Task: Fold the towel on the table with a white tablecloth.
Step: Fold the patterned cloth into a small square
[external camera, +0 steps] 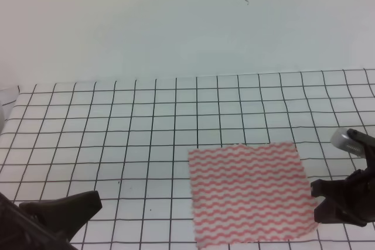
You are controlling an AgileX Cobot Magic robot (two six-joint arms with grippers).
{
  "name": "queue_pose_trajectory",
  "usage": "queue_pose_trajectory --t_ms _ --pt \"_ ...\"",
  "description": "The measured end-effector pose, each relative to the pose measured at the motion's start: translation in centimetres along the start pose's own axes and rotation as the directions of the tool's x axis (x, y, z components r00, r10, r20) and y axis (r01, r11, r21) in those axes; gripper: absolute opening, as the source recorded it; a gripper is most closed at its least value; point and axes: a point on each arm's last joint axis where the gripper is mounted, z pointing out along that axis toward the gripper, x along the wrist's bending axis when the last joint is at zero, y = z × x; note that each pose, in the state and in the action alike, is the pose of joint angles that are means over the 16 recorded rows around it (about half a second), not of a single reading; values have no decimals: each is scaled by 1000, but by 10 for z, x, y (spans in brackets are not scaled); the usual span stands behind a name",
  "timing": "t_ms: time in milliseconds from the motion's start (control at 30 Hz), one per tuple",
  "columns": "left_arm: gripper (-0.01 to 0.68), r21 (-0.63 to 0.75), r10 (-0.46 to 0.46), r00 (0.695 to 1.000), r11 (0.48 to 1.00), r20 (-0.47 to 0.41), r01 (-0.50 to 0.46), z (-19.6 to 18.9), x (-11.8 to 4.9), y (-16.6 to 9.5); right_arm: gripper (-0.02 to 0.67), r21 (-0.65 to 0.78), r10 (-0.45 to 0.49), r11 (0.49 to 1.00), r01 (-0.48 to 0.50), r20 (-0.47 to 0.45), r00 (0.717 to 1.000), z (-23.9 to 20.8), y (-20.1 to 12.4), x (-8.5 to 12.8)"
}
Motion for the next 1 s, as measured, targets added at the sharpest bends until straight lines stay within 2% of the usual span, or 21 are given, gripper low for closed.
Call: queue_pose_trajectory --t_ms 433,1000 --pt "-2 4 9 1000 1000 1 -9 0 0 0 8 -79 -65 995 64 -10 998 -3 19 7" --pt "-2 5 16 1000 1000 1 -16 0 0 0 6 -162 -152 976 148 -15 988 27 93 24"
